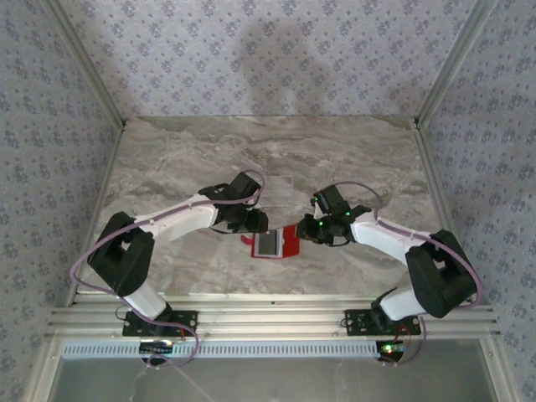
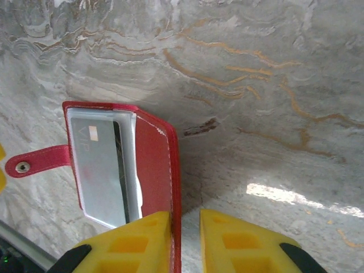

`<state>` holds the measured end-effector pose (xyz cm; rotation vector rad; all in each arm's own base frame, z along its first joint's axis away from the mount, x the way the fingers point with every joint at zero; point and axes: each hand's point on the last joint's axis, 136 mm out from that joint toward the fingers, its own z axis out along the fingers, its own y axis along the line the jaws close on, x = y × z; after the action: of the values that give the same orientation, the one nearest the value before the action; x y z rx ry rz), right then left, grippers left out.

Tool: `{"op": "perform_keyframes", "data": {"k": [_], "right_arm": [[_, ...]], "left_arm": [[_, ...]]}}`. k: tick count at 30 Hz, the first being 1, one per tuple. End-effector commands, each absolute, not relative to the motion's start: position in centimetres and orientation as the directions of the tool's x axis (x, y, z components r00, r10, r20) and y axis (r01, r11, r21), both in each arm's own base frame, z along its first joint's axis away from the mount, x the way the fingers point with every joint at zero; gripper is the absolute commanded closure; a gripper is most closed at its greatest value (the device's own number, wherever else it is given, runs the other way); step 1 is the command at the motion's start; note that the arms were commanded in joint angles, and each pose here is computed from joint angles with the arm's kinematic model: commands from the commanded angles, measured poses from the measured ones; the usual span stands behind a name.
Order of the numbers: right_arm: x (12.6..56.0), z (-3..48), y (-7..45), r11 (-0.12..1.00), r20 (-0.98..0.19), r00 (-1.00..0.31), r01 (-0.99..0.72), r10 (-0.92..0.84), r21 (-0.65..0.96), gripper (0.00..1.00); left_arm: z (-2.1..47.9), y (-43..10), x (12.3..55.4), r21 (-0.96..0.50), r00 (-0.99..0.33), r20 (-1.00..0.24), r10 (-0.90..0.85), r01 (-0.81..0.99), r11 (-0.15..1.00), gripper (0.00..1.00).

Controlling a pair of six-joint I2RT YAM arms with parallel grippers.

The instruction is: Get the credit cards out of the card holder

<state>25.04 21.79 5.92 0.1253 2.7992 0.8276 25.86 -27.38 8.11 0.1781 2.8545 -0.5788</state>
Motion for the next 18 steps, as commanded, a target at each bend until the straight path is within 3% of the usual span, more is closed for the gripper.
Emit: {"op": "perform_keyframes", "data": {"k": [1,6,11,18], "right_arm": [[24.6,4.7,21.0,0.867,-0.185,-0.976,0.007,0.114,0.498,0.75],[24.9,4.0,20.5,0.896,-0.228,-0.971,-0.035,0.075,0.443,0.71],[24.9,4.4,19.5,0.927,-0.231,-0.970,-0.015,0.078,0.375,0.61],[24.9,7.3,19.7,0.934,-0.304,-0.952,-0.072,0.040,0.351,0.58]], "left_arm": [[9.7,-27.8,26.7,-0.425,-0.958,-0.285,0.007,0.133,0.895,0.51],[9.8,-28.5,26.8,-0.458,-0.942,-0.333,0.049,0.207,0.865,0.51],[9.9,-29.4,27.3,-0.453,-0.956,-0.286,0.064,0.194,0.870,0.53],[8.7,-30.5,27.4,-0.486,-0.978,-0.209,0.021,0.122,0.866,0.59]]}}
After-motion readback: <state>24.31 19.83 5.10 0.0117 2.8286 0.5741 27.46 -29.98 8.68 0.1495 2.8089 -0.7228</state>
